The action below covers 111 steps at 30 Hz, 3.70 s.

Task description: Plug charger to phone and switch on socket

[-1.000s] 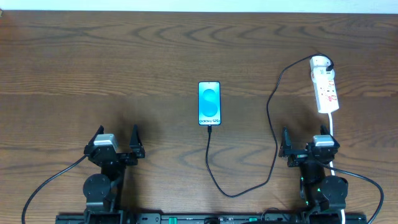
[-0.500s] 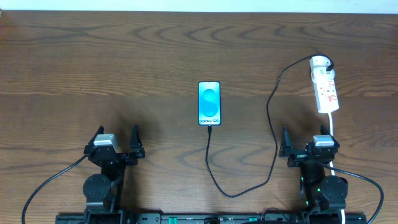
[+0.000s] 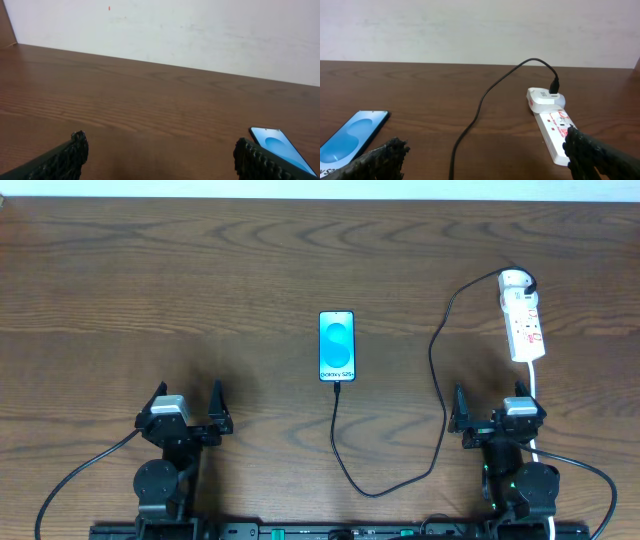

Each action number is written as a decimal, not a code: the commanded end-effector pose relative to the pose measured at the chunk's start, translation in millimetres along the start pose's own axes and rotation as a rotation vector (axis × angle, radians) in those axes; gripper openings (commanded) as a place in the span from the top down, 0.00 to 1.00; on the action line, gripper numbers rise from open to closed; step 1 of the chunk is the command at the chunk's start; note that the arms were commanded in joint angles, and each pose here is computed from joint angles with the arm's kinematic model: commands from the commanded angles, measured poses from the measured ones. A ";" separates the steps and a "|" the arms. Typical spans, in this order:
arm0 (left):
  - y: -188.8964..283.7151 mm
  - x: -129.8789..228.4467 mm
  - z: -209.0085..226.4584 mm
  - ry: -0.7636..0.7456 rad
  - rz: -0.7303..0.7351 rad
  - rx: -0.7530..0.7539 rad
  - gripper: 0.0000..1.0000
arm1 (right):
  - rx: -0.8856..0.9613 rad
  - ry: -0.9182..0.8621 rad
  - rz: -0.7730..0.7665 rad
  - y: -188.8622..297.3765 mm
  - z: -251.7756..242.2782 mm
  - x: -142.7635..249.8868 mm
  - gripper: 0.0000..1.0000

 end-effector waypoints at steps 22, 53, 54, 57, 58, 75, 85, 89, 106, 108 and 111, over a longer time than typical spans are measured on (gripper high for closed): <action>-0.6 10.9 5.4 0.002 0.042 -0.024 0.05 | 0.009 0.011 0.002 0.3 -1.3 0.8 0.01; -0.6 10.9 5.4 0.002 0.042 -0.024 0.05 | 0.009 0.011 0.002 0.3 -1.3 0.8 0.01; -0.6 10.9 5.4 0.002 0.042 -0.024 0.05 | 0.009 0.011 0.002 0.3 -1.3 0.8 0.01; -0.6 10.9 5.4 0.002 0.042 -0.024 0.05 | 0.009 0.011 0.002 0.3 -1.3 0.8 0.01; -0.6 10.9 5.4 0.002 0.042 -0.024 0.05 | 0.009 0.011 0.002 0.3 -1.3 0.8 0.01; -0.6 10.9 5.4 0.002 0.042 -0.024 0.05 | 0.009 0.011 0.002 0.3 -1.3 0.8 0.01; -0.6 10.9 5.4 0.002 0.041 -0.024 0.05 | 0.009 0.011 0.002 0.3 -1.3 0.8 0.01; -0.6 10.9 5.4 0.002 0.042 -0.024 0.05 | 0.009 0.011 0.002 0.3 -1.3 0.8 0.01; -0.6 10.9 5.4 0.002 0.041 -0.024 0.05 | 0.009 0.011 0.002 0.3 -1.3 0.8 0.01; -0.6 10.9 5.4 0.002 0.042 -0.024 0.05 | 0.009 0.011 0.002 0.3 -1.3 0.8 0.01; -0.6 10.9 5.4 0.002 0.042 -0.024 0.05 | 0.009 0.011 0.002 0.3 -1.3 0.8 0.01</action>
Point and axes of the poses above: each gripper's point midway between its finger pads, its own y axis back along the fingers, its own z axis along the line the jaws close on, x = y × z, the point moved 6 cm from there along y, back along the fingers, and after that the axes turned 12 degrees about y, right-handed, at the moved point
